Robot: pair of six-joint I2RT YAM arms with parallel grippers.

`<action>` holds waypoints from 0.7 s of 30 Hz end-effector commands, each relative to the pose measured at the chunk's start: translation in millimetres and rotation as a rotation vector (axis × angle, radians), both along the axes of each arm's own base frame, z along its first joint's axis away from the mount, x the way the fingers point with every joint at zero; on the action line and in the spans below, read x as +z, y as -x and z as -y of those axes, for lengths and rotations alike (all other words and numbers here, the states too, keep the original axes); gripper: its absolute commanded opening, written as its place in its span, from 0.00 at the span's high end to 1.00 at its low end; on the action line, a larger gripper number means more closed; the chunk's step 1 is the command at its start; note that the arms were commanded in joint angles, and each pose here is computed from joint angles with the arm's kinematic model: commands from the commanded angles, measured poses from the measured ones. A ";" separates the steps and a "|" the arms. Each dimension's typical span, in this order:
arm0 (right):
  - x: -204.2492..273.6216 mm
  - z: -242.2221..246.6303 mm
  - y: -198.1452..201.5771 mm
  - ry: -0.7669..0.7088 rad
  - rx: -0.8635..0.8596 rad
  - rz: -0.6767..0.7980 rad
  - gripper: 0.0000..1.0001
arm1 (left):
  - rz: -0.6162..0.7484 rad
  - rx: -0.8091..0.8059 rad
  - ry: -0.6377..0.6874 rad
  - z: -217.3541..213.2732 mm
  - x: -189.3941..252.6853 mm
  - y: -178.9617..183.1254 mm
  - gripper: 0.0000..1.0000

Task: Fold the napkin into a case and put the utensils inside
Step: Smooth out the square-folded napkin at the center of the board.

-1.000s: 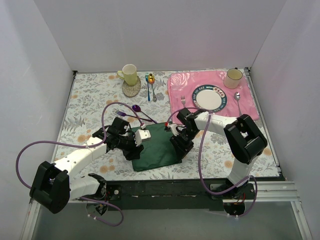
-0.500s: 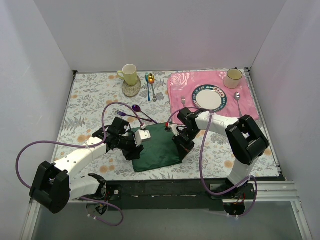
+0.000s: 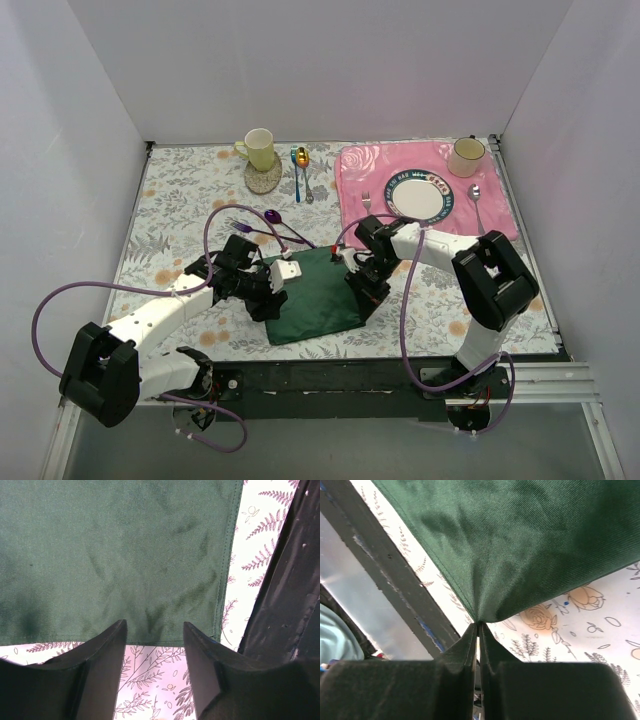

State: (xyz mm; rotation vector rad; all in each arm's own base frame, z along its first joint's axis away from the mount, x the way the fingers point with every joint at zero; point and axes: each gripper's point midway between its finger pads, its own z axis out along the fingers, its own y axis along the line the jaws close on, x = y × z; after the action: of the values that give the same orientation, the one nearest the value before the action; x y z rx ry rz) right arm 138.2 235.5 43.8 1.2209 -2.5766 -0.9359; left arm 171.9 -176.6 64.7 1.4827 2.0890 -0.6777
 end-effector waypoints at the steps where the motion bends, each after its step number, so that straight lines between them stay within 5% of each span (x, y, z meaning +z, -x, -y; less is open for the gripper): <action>1: -2.9 7.9 -1.1 0.042 0.014 0.015 0.87 | -0.024 0.047 0.073 4.9 12.7 -5.7 0.46; 3: 3.1 7.1 -6.1 0.039 0.018 0.044 0.78 | -0.029 0.084 0.116 8.2 23.7 -13.5 0.38; 6: 27.2 1.4 -20.7 -0.012 0.024 0.112 0.61 | -0.015 0.177 0.224 10.3 53.7 -32.6 0.02; 10: 78.4 -8.2 -53.9 -0.133 0.044 0.315 0.36 | 0.050 0.344 0.394 6.3 123.4 -77.4 0.02; 14: 141.4 -25.7 -113.8 -0.271 0.006 0.704 0.08 | 0.022 0.554 0.493 7.3 162.8 -112.3 0.02; 18: 197.0 -47.6 -156.7 -0.466 -0.112 1.020 0.02 | -0.053 0.608 0.571 19.5 168.9 -131.5 0.02; 21: 206.7 -64.6 -170.4 -0.553 -0.155 1.029 0.01 | -0.202 0.537 0.604 32.8 171.8 -126.9 0.02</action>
State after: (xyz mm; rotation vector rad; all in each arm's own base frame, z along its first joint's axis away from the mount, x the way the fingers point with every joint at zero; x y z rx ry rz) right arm 267.9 271.4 224.2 2.0391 -3.1744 -1.1693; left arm 298.3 -191.1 227.6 0.5775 1.9871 -0.8931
